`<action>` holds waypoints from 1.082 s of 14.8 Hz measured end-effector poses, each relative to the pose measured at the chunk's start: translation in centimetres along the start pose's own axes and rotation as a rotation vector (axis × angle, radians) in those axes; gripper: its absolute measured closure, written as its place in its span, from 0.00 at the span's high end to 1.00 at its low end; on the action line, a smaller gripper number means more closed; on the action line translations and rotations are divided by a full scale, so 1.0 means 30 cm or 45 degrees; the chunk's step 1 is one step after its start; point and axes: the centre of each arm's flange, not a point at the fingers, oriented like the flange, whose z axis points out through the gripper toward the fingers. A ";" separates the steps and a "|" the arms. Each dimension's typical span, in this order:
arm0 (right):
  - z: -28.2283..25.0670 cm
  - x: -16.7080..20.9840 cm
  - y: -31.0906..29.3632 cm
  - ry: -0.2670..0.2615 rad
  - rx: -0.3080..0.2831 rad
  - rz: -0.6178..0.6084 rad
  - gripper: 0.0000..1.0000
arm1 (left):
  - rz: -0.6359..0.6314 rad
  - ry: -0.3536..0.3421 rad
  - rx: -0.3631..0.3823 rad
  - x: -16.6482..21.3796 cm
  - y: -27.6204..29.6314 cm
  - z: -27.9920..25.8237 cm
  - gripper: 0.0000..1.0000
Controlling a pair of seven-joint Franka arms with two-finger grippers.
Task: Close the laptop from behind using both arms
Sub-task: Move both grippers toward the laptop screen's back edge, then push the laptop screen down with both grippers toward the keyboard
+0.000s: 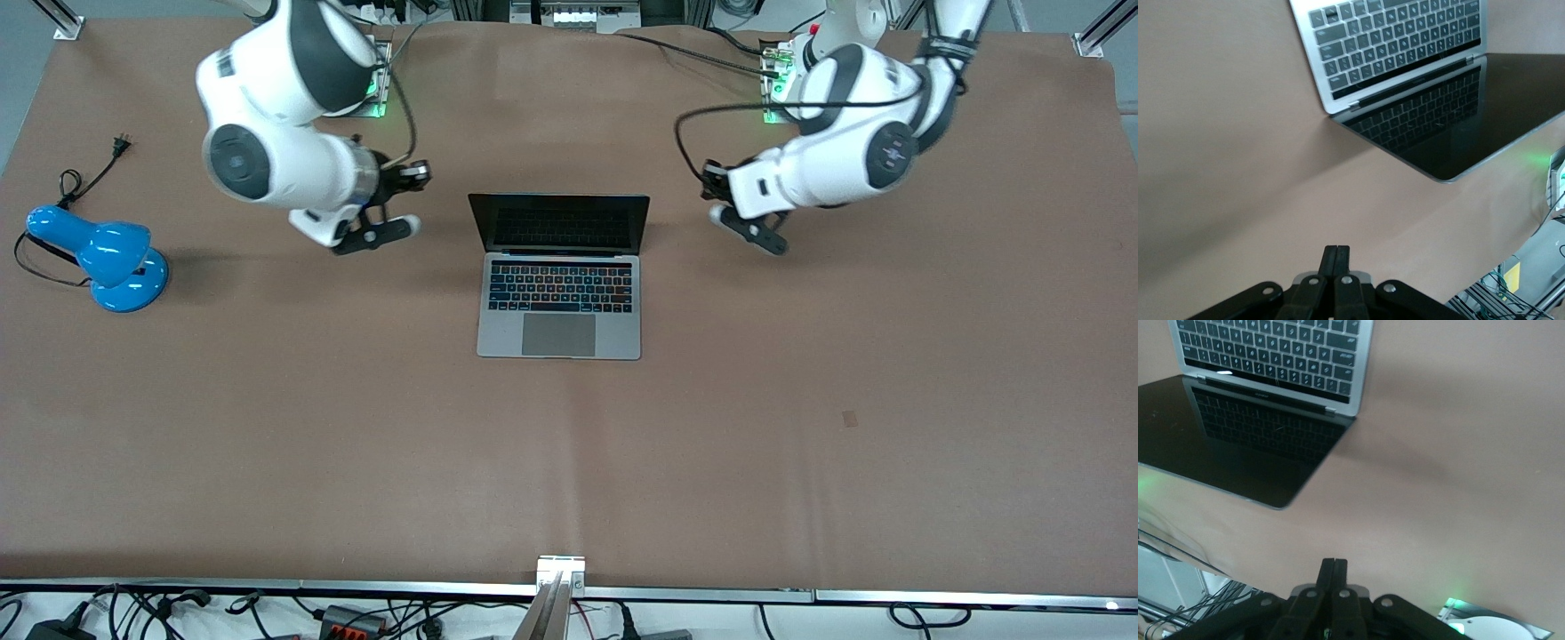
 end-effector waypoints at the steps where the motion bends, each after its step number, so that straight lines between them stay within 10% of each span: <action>1: 0.030 -0.008 -0.039 -0.001 -0.010 -0.002 0.01 | -0.008 0.016 -0.007 -0.009 0.007 0.034 0.01; 16: 0.285 0.052 -0.206 0.090 -0.018 0.036 0.01 | -0.213 0.099 -0.263 -0.023 0.071 0.240 0.01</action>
